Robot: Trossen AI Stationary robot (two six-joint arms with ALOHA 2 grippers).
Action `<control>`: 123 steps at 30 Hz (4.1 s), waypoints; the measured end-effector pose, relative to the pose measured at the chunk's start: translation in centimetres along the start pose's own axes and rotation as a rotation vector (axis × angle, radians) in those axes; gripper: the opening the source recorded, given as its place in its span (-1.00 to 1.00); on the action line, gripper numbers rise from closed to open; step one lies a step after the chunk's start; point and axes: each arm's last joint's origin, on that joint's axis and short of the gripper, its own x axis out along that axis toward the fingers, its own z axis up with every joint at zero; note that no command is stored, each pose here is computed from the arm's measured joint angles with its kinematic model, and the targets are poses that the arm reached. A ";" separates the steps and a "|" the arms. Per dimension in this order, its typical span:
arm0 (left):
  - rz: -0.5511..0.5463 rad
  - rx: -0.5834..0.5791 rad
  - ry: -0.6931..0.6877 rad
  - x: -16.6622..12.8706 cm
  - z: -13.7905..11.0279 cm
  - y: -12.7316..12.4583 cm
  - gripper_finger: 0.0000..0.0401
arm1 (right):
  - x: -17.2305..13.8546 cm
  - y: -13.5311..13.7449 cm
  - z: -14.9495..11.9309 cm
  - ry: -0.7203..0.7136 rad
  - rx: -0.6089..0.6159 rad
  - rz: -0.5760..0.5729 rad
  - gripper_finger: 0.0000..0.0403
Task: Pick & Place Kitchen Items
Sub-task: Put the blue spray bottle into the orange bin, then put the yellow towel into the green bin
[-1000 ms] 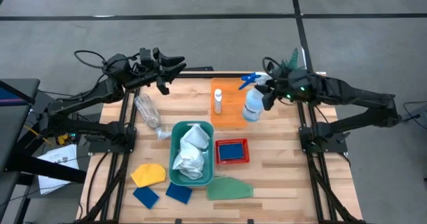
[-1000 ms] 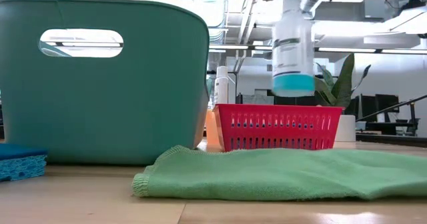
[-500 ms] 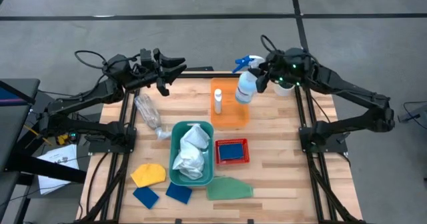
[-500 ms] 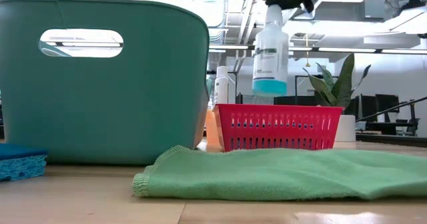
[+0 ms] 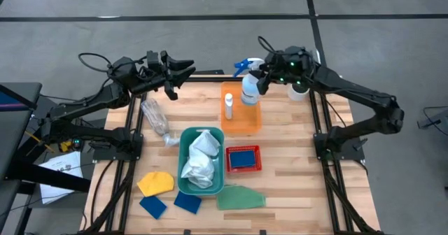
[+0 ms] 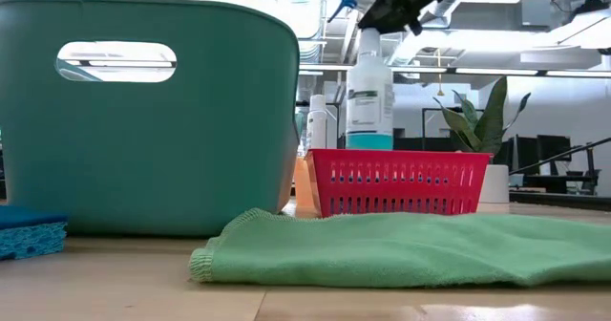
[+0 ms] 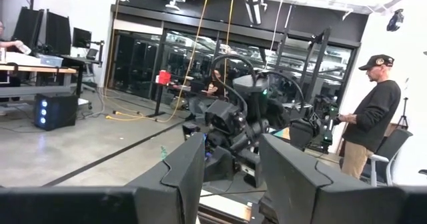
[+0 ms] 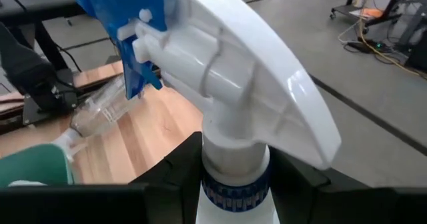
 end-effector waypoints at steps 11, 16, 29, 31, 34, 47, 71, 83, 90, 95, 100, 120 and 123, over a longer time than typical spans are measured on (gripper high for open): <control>0.008 0.000 -0.001 0.0 0.0 0.0 -0.30 | 2.6 -1.2 -0.8 0.036 -0.029 -0.032 -0.36; 0.008 0.002 -0.001 0.0 0.0 0.0 -0.30 | 3.8 -2.1 -1.1 0.042 -0.025 -0.041 -0.36; 0.008 0.003 -0.001 0.0 0.0 0.0 -0.30 | 5.6 -2.6 -1.9 0.045 -0.019 -0.046 -0.36; 0.008 0.006 -0.001 0.0 0.0 0.0 -0.30 | 5.7 -2.6 -2.1 0.038 -0.015 -0.047 -0.36; 0.008 0.008 -0.001 0.0 0.0 0.0 -0.30 | 5.8 -2.8 -2.6 0.055 -0.012 -0.054 -0.36; 0.008 0.010 -0.001 0.0 0.0 0.0 -0.30 | 6.4 -3.3 -4.5 0.056 -0.003 -0.070 -0.36; 0.007 0.009 -0.001 0.0 0.0 0.0 -0.30 | 8.1 -3.9 -5.2 0.056 0.000 -0.058 -0.36; 0.007 0.008 -0.001 0.0 0.0 0.0 -0.30 | 8.1 -3.8 -5.3 0.069 0.025 -0.066 -0.36; 0.007 0.009 0.000 0.0 0.0 0.0 -0.30 | 8.0 -3.7 -5.6 0.102 0.073 -0.063 0.08; 0.007 0.009 -0.001 0.0 0.0 0.0 -0.30 | 8.1 -3.7 -6.3 0.160 0.090 -0.061 0.37; 0.007 0.008 0.000 0.0 0.0 0.0 -0.30 | 7.8 -3.7 -6.3 0.177 0.106 -0.063 0.40; -0.019 0.003 0.005 0.0 -0.1 -0.5 -0.30 | -0.4 -2.7 -3.8 0.159 0.167 -0.080 0.42; -0.019 0.003 0.005 0.0 -0.1 -0.5 -0.30 | -1.9 -2.2 -3.6 0.164 0.190 -0.070 0.42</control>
